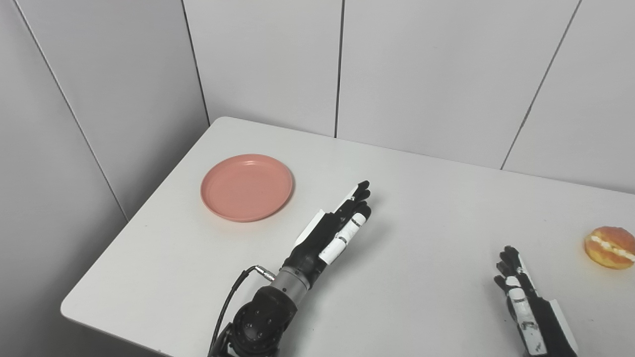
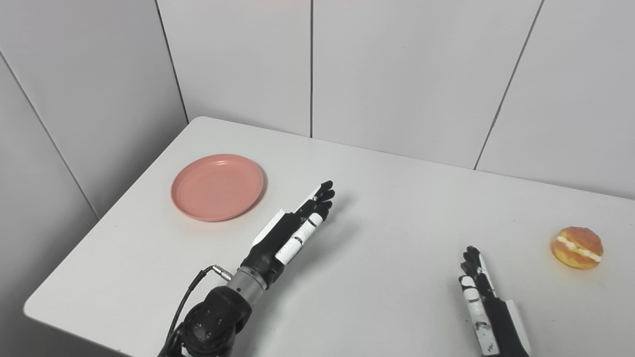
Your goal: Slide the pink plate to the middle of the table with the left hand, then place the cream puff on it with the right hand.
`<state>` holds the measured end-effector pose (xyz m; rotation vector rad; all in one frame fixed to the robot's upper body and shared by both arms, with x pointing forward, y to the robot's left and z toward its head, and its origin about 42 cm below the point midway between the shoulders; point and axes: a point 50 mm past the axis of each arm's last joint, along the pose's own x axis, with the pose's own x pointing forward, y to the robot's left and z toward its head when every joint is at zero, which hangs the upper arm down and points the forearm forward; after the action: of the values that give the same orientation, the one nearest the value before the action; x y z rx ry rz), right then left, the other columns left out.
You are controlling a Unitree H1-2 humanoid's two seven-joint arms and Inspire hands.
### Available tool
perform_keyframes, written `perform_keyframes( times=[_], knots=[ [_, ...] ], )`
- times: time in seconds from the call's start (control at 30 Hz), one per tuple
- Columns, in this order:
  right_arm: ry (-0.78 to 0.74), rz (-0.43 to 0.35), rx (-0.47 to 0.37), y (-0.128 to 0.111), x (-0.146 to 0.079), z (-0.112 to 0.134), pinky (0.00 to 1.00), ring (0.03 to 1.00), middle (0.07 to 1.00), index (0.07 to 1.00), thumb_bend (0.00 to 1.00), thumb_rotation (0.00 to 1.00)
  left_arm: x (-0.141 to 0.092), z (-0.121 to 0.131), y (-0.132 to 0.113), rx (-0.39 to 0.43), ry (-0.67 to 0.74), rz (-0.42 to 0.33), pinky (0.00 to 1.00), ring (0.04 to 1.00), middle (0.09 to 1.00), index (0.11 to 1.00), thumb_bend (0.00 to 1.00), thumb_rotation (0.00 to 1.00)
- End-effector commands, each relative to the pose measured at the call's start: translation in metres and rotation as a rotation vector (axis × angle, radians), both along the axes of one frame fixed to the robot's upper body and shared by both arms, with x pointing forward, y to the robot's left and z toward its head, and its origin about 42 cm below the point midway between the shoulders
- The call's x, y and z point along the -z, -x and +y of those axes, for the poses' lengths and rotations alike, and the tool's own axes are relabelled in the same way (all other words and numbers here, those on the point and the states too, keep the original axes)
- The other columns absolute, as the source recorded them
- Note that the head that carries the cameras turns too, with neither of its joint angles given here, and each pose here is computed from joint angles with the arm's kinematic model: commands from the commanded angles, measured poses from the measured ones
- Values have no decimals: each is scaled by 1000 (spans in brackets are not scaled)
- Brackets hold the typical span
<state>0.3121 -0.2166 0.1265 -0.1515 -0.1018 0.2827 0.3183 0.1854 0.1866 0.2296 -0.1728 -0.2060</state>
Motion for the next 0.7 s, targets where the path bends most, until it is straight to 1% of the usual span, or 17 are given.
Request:
perform_keyframes(
  times=[0.0,0.13,0.2,0.3,0.47,0.67],
  knots=[
    [1,0,1,-5,-3,0,1000,1000,1000,1000,178,1000,-25,6,-9,-19,9,-127,949,967,984,973,474,1000],
    [-1,4,4,-5,-2,1,1000,1000,1000,1000,179,1000,-36,18,-18,-54,38,-177,933,957,978,965,438,1000],
    [1,7,5,-5,-1,1,1000,1000,1000,1000,198,1000,-40,23,-22,-73,45,-194,928,959,974,965,428,1000],
    [9,5,9,-5,-2,1,1000,1000,1000,1000,197,1000,-49,34,-27,-92,45,-210,934,963,976,969,446,1000],
    [3,8,11,-4,-2,1,1000,1000,1000,1000,194,1000,-58,52,-36,-113,37,-235,972,979,987,979,493,1000],
    [0,8,13,-3,-3,2,1000,1000,1000,1000,198,1000,-69,79,-46,-158,69,-261,973,975,992,985,482,1000]
  ],
)
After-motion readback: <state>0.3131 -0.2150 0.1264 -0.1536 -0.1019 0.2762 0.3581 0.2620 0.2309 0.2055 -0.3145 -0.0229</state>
